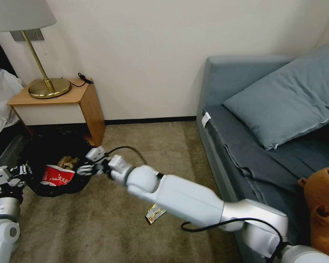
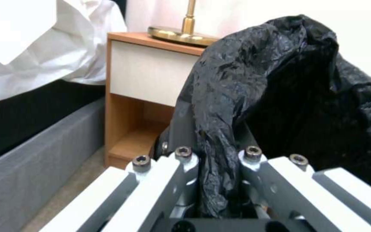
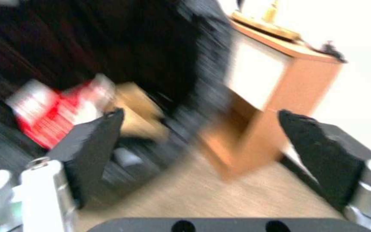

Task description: Pick up the trash bin, then pick up the garbage on the floor and place it into the trash bin.

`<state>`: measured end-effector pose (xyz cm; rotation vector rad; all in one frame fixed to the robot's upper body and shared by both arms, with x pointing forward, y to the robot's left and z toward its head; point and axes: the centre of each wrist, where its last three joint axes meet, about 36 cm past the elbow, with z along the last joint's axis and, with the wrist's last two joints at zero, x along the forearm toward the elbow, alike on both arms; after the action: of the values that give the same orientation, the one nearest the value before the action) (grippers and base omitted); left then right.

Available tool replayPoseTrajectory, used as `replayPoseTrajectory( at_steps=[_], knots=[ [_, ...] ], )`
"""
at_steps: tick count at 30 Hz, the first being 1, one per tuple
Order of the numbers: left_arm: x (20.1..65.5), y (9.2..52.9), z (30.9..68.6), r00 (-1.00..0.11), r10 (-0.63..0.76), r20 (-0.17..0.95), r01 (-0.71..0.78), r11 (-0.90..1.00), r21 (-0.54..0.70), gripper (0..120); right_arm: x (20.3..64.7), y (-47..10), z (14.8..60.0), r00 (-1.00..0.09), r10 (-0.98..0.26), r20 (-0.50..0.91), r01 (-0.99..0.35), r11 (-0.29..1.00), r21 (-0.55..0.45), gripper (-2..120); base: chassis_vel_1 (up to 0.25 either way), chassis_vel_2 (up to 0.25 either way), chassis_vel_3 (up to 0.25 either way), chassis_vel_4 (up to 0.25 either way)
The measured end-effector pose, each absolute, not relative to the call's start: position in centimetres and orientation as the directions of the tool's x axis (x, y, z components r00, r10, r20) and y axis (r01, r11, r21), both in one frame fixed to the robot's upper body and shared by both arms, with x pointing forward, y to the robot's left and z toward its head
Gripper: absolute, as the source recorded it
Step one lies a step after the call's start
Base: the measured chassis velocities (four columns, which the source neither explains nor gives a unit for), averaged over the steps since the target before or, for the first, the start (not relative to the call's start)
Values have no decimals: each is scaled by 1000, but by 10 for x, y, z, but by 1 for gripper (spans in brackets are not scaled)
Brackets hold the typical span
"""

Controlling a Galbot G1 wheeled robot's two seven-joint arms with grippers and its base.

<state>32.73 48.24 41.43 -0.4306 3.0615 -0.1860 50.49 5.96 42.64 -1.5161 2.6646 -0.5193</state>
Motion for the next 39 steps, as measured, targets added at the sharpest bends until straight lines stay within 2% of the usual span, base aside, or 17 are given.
replayPoseTrajectory(
  at_steps=[1, 3, 5, 13, 20, 22, 31, 39],
  knots=[
    [326, 489, 410, -957, -289, -24, -284, 952, -118, 5, 514, 44, 420, -578, -795, 185, -785, 480, -391, 99, 0, 0, 0, 0],
    [325, 491, 408, -956, -293, -21, -289, 950, -115, 5, 517, 37, 417, -597, -776, 204, -768, 478, -427, 99, 0, 0, 0, 0],
    [322, 498, 401, -953, -302, -13, -299, 948, -107, 5, 530, 12, 401, -638, -726, 257, -718, 440, -539, 100, 0, 0, 0, 0],
    [317, 501, 393, -951, -310, -14, -307, 945, -112, 5, 536, -42, 337, -615, -692, 378, -702, 261, -663, 100, 0, 0, 0, 0],
    [318, 494, 389, -952, -305, -14, -301, 946, -124, 5, 532, -70, 300, -578, -688, 439, -729, 194, -656, 100, 0, 0, 0, 0],
    [321, 490, 389, -954, -300, -18, -295, 947, -129, 5, 539, -90, 285, -527, -707, 471, -734, 100, -672, 100, 0, 0, 0, 0],
    [320, 490, 386, -953, -303, -8, -299, 945, -133, 5, 548, -125, 270, -456, -697, 553, -739, -49, -672, 100, 0, 0, 0, 0],
    [320, 493, 382, -952, -307, 1, -304, 944, -130, 5, 538, -147, 268, -340, -685, 644, -751, -215, -624, 100, 0, 0, 0, 0]
  ],
)
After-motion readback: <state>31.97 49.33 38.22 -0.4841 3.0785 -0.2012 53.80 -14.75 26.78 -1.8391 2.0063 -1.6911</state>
